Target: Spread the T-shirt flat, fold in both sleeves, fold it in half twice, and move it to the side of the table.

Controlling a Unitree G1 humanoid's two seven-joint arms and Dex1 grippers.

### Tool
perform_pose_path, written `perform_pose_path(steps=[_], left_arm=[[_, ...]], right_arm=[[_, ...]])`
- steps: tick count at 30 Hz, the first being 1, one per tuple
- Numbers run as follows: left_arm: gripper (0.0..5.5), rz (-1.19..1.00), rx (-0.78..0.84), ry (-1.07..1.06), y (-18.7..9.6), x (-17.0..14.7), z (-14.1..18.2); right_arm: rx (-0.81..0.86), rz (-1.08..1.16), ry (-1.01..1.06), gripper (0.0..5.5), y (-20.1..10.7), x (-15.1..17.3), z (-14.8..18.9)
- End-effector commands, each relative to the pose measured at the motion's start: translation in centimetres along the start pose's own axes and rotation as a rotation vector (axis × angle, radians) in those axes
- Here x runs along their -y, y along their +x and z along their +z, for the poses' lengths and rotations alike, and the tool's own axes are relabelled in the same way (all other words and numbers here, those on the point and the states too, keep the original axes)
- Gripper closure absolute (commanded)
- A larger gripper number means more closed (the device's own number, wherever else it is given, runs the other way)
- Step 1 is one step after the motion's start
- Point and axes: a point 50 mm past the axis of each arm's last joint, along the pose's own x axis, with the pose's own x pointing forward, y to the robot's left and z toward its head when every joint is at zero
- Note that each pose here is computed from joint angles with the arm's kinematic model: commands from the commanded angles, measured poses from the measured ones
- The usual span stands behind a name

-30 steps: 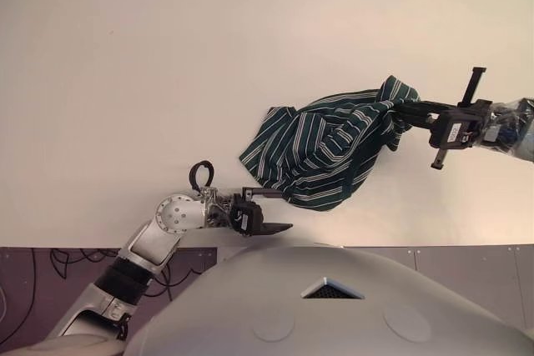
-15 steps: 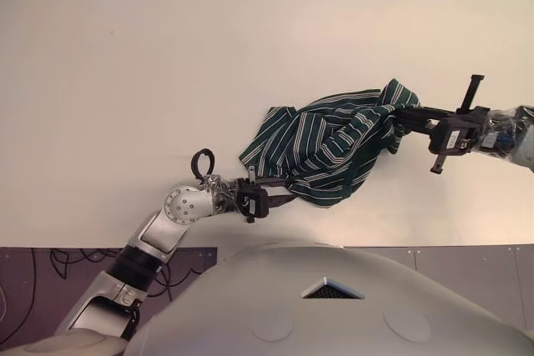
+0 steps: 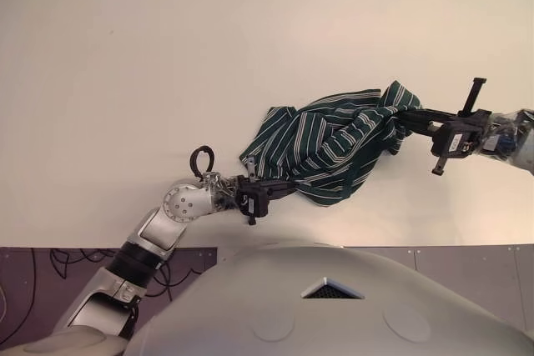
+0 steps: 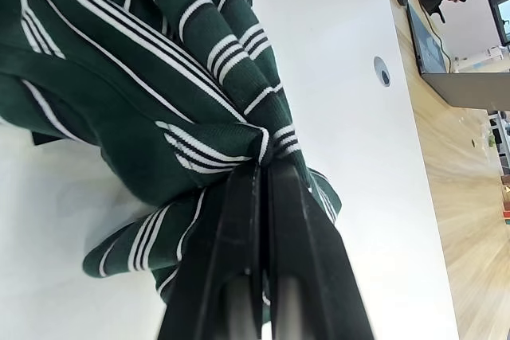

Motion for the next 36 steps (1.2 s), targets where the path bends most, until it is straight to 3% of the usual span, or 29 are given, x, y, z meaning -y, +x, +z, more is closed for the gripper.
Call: perform_pose_path(steps=[1,8,11,15,20,26,28,32,36], left_arm=[[5.49,0.114,0.175,0.021,-2.5,-3.8,4.1],[5.49,0.287,0.315,0.031,-5.8,-7.7,7.3],[5.5,0.346,0.309,0.047,-6.3,-8.4,7.3],[5.5,0.539,0.353,0.082,-7.8,-10.9,8.1],[5.5,0.597,0.355,0.083,-8.1,-11.4,8.5],[5.5,0.596,0.346,0.069,-8.0,-11.0,8.8],[5.5,0.601,0.338,0.054,-7.9,-10.9,8.8],[5.5,0.608,0.293,0.031,-7.6,-10.7,8.7],[5.5,0.625,0.263,0.015,-7.8,-10.8,8.3]], right_arm=[[0.07,-0.06,0.076,5.5,0.4,0.2,0.2],[0.249,-0.04,0.403,5.5,1.2,-0.8,1.3],[0.251,-0.025,0.456,4.86,1.3,-1.2,1.4],[0.377,-0.043,0.53,4.18,-0.3,-0.5,3.0],[0.376,-0.033,0.531,3.46,-0.2,-1.9,3.5],[0.379,-0.073,0.555,3.41,2.4,-4.0,4.0],[0.393,-0.106,0.527,3.41,3.6,-4.8,4.7],[0.42,-0.031,0.283,3.41,5.6,-8.3,6.6],[0.342,0.039,0.063,3.41,6.4,-10.2,5.7]])
